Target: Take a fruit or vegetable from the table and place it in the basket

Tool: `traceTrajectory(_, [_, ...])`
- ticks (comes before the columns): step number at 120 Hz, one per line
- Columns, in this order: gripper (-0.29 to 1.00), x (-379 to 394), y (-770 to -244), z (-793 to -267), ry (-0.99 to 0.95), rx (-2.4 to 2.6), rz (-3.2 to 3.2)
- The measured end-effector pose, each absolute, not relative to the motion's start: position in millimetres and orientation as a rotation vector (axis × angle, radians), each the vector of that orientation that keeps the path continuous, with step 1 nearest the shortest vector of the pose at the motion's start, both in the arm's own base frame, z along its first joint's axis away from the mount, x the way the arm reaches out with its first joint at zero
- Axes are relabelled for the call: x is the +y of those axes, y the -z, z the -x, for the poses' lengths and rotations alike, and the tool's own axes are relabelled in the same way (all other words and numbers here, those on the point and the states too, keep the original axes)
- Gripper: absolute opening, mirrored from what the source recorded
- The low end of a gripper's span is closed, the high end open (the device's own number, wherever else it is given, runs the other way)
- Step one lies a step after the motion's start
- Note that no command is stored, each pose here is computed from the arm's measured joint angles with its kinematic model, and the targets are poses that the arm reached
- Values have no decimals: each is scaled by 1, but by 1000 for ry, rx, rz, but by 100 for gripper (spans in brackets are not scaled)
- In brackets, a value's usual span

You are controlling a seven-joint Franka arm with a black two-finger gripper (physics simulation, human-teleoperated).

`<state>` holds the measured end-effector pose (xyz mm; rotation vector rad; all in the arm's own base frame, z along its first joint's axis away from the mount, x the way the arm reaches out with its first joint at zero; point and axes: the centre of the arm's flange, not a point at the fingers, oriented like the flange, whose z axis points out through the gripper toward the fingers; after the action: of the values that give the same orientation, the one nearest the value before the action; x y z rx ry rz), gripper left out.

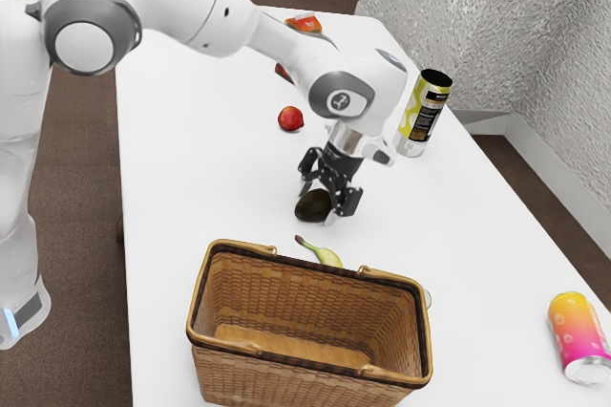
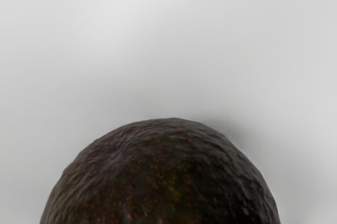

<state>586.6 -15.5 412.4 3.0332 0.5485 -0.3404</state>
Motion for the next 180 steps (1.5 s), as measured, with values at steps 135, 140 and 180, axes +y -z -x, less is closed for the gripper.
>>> traceTrajectory(135, [33, -235, -692, -494, -41, -230, -3115])
traceTrajectory(140, [33, -255, -692, -483, -33, -300, -3107])
traceTrajectory(180, [33, -294, -649, -465, 92, -446, -3110])
